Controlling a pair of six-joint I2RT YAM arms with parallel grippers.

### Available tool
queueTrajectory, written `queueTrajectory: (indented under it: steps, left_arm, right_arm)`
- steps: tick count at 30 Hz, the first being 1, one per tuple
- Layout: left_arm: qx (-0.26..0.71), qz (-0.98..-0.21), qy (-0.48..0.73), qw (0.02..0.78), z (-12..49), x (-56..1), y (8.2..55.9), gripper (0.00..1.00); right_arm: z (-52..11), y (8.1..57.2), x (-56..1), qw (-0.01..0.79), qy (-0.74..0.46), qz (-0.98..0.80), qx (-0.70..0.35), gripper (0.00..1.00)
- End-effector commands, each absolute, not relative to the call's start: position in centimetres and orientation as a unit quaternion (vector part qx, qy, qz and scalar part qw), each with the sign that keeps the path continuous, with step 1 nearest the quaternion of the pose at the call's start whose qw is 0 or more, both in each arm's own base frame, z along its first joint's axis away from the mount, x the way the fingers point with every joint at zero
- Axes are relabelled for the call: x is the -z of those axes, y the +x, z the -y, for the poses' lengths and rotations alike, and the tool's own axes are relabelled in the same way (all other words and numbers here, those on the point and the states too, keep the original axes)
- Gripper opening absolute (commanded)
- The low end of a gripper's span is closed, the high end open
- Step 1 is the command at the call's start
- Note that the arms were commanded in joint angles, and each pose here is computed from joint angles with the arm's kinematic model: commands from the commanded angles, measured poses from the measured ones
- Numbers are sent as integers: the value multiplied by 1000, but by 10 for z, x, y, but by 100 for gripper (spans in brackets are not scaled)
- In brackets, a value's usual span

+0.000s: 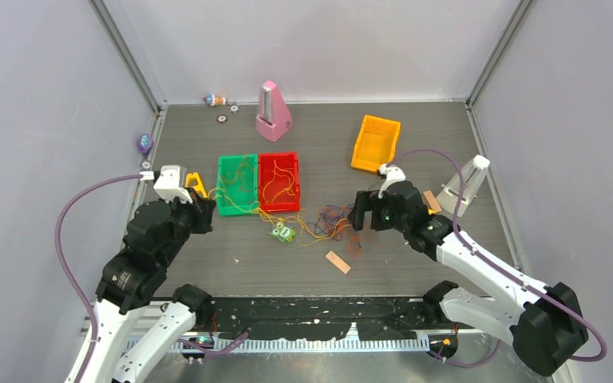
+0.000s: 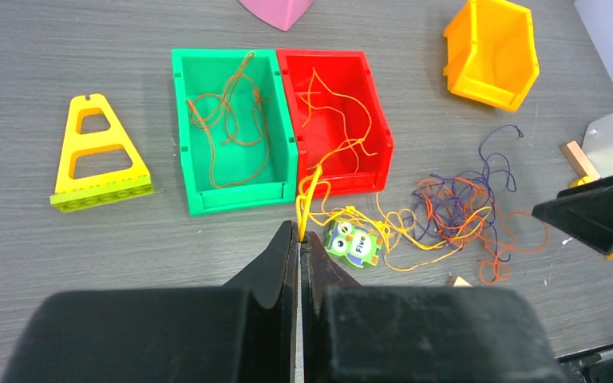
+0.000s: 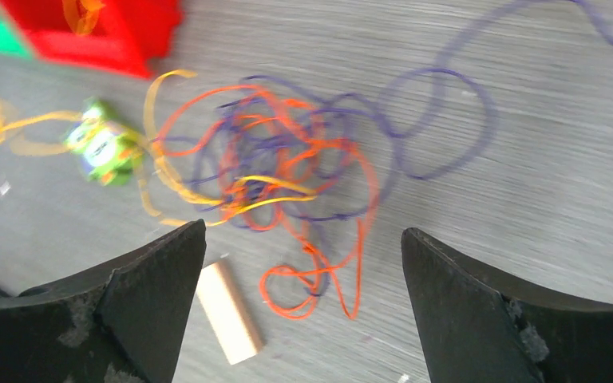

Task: Untangle the cables
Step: Untie the cable.

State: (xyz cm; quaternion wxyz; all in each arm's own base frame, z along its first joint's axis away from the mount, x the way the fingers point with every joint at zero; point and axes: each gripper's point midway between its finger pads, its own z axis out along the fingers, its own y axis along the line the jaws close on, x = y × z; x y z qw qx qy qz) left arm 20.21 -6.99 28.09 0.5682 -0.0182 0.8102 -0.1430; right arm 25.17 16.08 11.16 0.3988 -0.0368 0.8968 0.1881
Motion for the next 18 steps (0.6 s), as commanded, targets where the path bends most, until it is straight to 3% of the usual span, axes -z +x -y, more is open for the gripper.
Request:
queueTrajectory:
  steps: [1,8,18]
  left_arm:
    - [159,-791,8,591,79,-299,208,0]
    - [170,-785,13,596,81,-303,205,0]
    - [172,-779,14,603,78,-318,196,0]
  right_arm:
    - [-224,244,-159,440,-170,-840,-268,97]
    - [-311,218,-166,432,-286,-795,-316,100]
    - [-375,254,-155,462,-318,-779,-280,95]
